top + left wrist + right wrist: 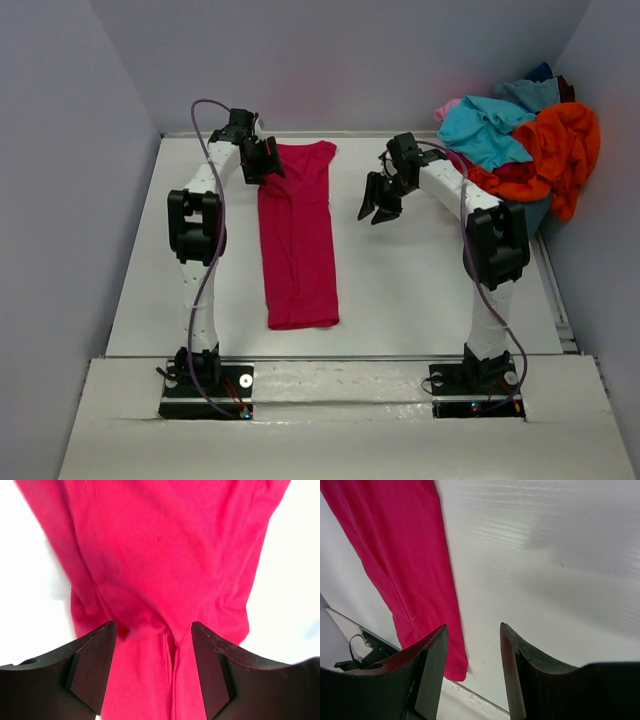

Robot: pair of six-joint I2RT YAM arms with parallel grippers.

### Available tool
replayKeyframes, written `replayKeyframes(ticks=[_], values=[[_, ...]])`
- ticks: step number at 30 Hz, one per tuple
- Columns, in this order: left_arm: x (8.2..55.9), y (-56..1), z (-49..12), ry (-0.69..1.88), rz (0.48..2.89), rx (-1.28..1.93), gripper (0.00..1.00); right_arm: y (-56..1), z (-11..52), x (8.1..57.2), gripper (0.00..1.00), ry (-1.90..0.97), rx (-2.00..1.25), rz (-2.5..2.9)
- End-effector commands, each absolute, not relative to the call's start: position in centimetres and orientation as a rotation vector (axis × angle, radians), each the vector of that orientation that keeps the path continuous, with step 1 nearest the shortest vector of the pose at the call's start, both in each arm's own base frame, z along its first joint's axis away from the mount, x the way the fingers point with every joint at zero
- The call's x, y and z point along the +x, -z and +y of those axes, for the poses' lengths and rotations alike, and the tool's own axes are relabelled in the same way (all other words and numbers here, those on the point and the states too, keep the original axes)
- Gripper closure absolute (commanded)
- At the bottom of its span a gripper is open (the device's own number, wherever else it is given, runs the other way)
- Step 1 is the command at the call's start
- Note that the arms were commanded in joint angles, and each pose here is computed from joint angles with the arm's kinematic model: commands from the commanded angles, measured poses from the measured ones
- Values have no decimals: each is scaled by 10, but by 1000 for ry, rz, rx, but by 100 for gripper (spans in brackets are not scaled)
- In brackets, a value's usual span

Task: Fold and stack the t-shirts
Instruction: Fold the tshirt

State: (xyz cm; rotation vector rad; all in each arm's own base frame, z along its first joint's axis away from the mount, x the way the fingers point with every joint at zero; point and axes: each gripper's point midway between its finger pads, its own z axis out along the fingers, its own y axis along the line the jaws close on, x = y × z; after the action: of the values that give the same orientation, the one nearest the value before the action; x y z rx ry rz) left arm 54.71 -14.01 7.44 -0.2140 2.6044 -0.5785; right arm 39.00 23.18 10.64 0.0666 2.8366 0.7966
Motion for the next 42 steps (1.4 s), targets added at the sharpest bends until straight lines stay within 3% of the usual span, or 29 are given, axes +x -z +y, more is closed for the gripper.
replayKeyframes(ticks=[1, 8, 13, 19, 25, 33, 42], values=[[525, -133, -142, 491, 2521, -164, 28, -130, 255, 385, 48, -865, -29, 2761], [452, -129, -141, 475, 2595, -261, 28, -142, 261, 369, 48, -946, -30, 2750], [387, -136, -156, 538, 2598, -251, 28, -138, 278, 335, 48, -1026, -63, 2791], [306, -108, -157, 606, 2690, -296, 28, -137, 304, 297, 48, -1118, -152, 2819], [253, -98, -161, 613, 2735, -304, 28, -124, 317, 261, 48, -1164, -208, 2871], [207, -90, -152, 643, 2764, -370, 28, -115, 311, 227, 48, -1185, -236, 2923], [187, -77, -147, 658, 2780, -412, 28, -113, 332, 183, 48, -1239, -340, 2960]])
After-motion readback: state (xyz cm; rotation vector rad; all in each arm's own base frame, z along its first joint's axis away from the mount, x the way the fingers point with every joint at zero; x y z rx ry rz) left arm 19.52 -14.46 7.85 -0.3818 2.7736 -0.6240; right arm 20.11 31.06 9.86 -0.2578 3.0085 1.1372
